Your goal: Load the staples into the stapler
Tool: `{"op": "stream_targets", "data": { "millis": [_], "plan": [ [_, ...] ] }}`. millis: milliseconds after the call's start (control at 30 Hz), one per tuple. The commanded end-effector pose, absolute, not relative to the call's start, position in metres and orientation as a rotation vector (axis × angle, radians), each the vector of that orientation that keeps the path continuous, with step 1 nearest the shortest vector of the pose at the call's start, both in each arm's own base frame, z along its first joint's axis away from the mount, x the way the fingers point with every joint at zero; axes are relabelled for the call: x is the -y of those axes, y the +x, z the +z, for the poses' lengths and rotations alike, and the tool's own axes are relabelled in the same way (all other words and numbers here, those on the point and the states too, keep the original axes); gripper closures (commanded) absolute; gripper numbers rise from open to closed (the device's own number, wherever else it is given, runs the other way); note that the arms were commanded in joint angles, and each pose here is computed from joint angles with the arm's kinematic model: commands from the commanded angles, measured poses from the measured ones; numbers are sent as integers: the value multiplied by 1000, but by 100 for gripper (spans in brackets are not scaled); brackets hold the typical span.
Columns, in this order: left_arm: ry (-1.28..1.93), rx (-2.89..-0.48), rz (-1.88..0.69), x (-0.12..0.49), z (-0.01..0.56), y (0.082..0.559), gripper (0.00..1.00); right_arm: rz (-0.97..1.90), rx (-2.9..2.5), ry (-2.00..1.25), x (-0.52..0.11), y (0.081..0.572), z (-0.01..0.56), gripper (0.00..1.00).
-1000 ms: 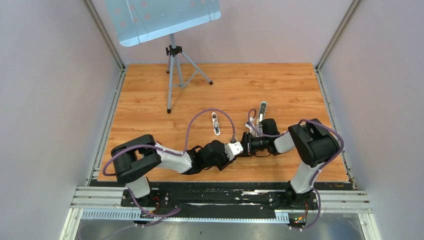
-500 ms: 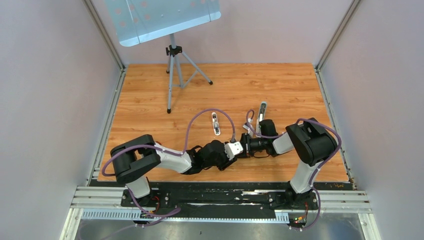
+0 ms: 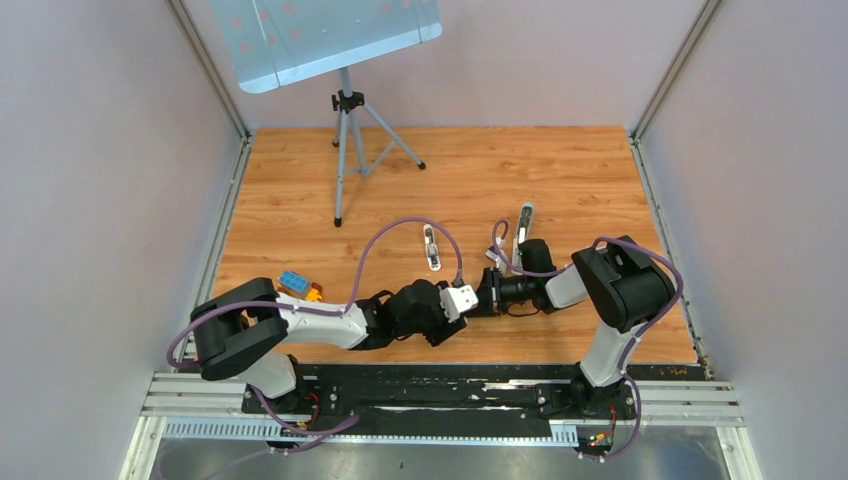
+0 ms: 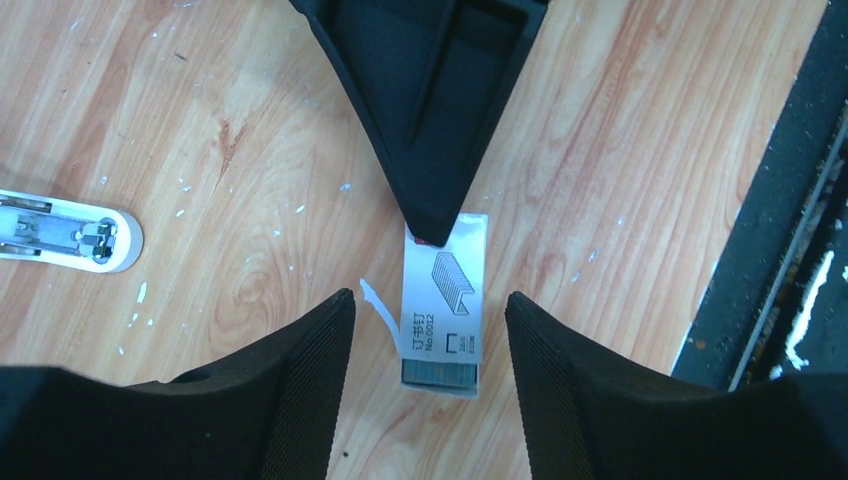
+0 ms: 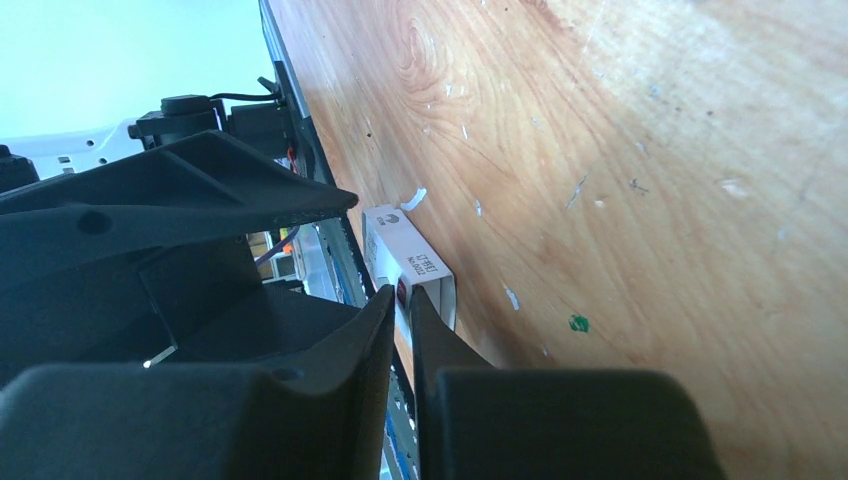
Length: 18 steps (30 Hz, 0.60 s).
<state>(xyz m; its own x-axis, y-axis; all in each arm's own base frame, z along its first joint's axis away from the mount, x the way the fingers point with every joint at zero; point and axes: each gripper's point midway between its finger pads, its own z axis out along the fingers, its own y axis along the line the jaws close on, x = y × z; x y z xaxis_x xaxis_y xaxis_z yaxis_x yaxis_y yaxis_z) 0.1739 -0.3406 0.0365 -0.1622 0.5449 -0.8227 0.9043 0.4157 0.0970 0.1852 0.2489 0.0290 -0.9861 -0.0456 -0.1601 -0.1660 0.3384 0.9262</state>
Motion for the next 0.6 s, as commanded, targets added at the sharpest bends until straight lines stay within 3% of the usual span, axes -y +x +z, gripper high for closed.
{"op": "stream_targets", "data": {
  "millis": [0, 267, 567],
  "plan": [
    [1345, -1835, -527, 332, 36, 163, 38, 1763, -2477, -242, -249, 177, 32, 88],
    [1380, -1869, -494, 318, 27, 158, 36, 1764, -2474, -245, -249, 178, 32, 97],
    [1395, -1867, -497, 318, 23, 157, 38, 1759, -2478, -249, -248, 177, 32, 99]
  ]
}}
